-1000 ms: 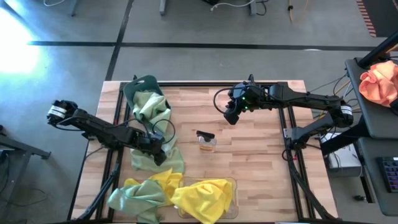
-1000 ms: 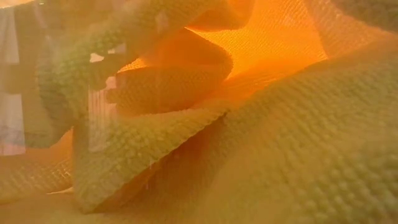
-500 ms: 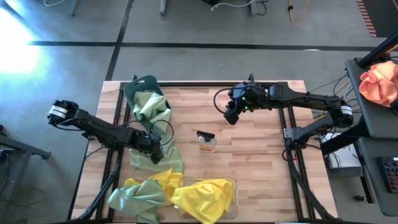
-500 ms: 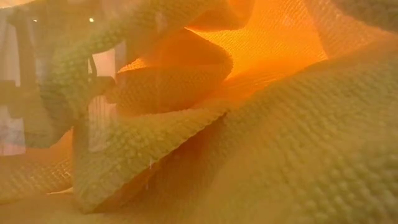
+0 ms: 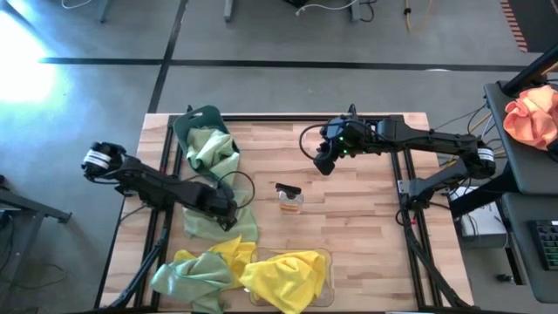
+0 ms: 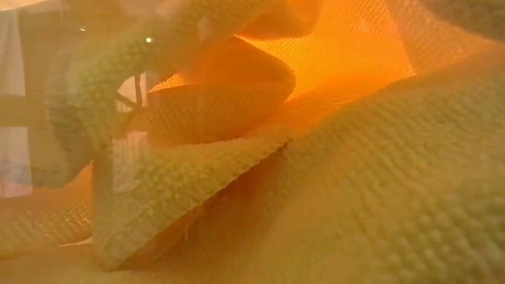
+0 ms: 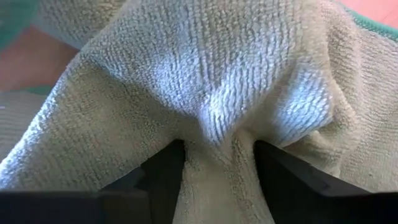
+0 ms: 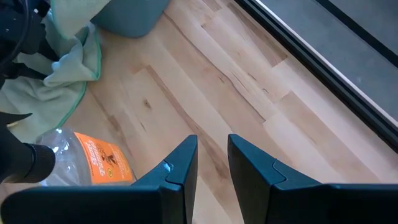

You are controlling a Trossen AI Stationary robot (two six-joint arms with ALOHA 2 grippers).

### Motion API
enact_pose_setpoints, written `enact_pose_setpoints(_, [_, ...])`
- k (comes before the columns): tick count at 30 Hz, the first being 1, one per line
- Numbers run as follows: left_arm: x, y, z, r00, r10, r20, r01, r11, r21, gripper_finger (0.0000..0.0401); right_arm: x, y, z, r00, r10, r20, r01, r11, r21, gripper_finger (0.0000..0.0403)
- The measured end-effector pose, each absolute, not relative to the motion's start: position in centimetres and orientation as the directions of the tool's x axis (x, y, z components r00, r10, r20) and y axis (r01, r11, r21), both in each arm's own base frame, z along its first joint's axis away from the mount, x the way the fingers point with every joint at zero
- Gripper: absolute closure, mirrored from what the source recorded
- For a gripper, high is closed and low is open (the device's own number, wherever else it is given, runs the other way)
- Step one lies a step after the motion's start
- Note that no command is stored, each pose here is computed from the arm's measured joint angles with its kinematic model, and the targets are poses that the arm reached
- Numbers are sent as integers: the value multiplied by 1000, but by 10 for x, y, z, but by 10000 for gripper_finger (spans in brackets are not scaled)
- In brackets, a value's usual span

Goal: Sort microfiber towel by color & place in baskets
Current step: Put the green towel into the green bin

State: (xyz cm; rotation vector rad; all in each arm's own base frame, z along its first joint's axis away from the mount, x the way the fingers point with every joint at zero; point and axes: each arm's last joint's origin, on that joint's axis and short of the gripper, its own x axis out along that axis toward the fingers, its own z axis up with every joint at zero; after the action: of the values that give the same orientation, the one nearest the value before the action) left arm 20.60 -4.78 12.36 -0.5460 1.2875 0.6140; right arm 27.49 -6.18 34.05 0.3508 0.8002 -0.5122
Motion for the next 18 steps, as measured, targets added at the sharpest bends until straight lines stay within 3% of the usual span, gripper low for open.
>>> enact_pose_setpoints(5, [217, -51, 124, 137, 118, -984, -681, 732, -7, 263, 275, -62, 338, 580, -299, -758, 566, 817, 111, 321])
enact_pose_setpoints(18, [242, -56, 143, 231, 135, -964, -680, 731, -61, 394, 273, -62, 326, 550, -292, -782, 573, 813, 99, 321])
